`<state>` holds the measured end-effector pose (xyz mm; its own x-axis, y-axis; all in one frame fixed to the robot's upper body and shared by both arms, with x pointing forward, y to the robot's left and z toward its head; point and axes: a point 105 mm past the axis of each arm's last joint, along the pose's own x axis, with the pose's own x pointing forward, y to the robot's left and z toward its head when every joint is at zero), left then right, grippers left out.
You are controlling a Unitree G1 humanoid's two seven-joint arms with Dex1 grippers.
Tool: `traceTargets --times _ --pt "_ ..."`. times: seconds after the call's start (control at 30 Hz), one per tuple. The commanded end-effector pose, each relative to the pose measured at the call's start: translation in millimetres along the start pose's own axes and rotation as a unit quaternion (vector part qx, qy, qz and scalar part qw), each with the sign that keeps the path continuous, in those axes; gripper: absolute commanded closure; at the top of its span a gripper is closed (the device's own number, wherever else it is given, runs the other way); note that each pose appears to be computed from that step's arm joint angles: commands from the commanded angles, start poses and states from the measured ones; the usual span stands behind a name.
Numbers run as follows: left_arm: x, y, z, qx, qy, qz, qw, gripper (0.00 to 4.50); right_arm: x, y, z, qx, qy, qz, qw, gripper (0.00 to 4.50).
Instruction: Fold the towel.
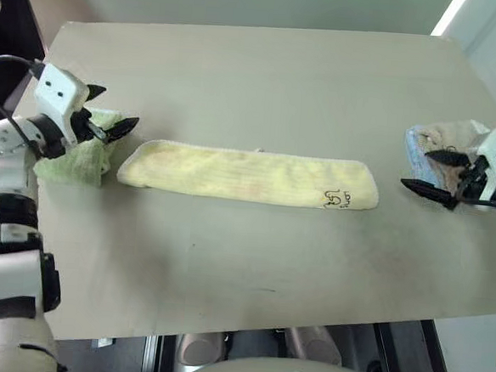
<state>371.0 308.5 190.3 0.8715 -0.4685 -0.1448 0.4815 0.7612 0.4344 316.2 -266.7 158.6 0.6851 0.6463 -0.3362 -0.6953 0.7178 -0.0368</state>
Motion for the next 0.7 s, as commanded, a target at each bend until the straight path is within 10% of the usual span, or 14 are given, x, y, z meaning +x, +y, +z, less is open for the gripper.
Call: traceTargets --times 0.03,0.33,0.7 --pt "1.0 -17.3 29.3 0.014 -0.051 -0.039 0.998 0.0 -2.2 35.9 4.8 0.135 -0.022 0.032 0.99 0.06" --pt "10.0 -75.1 42.7 0.013 -0.059 -0.167 0.984 0.0 2.9 55.1 -13.2 0.364 0.003 0.021 0.931 0.06" --pt "12.4 -104.1 37.7 0.019 -0.053 -0.215 0.975 0.0 10.8 62.0 -35.2 0.427 0.029 -0.009 0.904 0.06"
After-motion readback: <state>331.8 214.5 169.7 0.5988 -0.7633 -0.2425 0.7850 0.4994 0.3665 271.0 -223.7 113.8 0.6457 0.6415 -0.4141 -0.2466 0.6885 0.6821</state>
